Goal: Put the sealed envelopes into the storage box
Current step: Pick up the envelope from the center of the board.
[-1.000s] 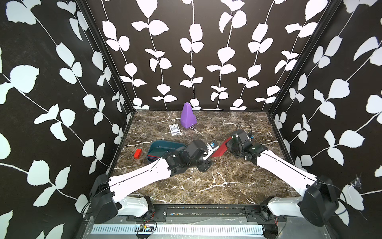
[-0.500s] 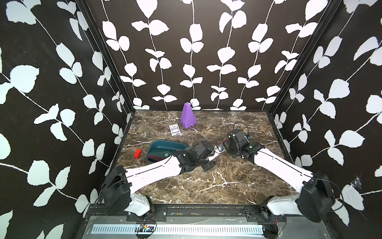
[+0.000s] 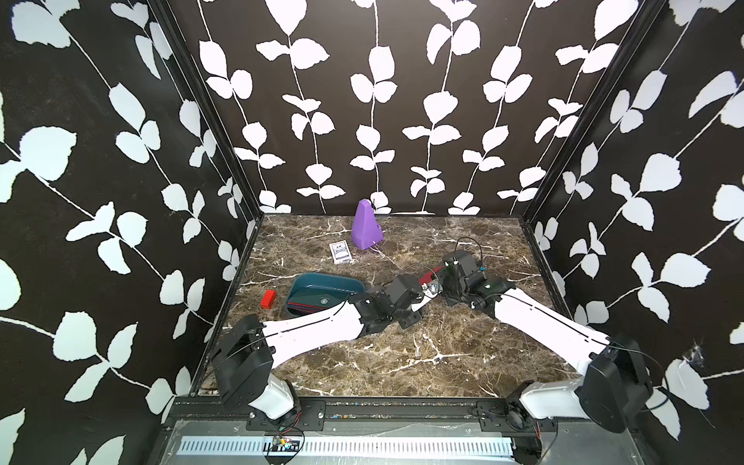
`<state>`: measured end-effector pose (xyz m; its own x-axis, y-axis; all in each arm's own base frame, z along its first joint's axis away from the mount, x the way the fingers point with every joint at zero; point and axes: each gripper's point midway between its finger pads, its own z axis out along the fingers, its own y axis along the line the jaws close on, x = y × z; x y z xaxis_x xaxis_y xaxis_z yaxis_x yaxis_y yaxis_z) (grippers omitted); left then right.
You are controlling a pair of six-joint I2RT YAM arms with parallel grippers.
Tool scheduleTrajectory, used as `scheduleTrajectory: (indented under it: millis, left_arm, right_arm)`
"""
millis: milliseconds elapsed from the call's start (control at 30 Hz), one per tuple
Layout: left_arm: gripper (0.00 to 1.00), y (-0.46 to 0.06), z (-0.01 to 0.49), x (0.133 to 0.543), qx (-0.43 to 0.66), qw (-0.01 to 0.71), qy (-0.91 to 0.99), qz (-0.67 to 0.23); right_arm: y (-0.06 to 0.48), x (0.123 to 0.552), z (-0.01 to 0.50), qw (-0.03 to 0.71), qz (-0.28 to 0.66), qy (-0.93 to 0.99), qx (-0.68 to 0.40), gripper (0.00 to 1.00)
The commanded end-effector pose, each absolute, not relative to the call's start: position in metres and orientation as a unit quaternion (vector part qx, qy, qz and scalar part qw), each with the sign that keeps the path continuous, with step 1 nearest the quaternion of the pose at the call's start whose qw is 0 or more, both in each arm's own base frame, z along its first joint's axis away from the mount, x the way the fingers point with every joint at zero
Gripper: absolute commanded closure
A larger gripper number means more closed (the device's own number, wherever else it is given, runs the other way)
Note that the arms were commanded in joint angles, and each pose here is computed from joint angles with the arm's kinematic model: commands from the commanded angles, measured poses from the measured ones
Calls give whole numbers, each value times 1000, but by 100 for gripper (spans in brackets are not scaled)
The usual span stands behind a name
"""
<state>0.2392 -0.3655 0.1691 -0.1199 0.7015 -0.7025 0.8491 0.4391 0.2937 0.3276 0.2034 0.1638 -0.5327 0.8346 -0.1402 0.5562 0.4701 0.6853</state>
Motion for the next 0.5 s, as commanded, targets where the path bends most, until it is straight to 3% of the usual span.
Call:
scheduleTrajectory:
  millis: [0,467]
  left_arm:
    - [65,-367,178,246,517,432,735,-80]
    - [98,-370,167,246,538,413,730,-85]
  right_arm:
    - [216,331,169,231,316,823,411,100]
    - [225,330,162,213,333,825,403,100]
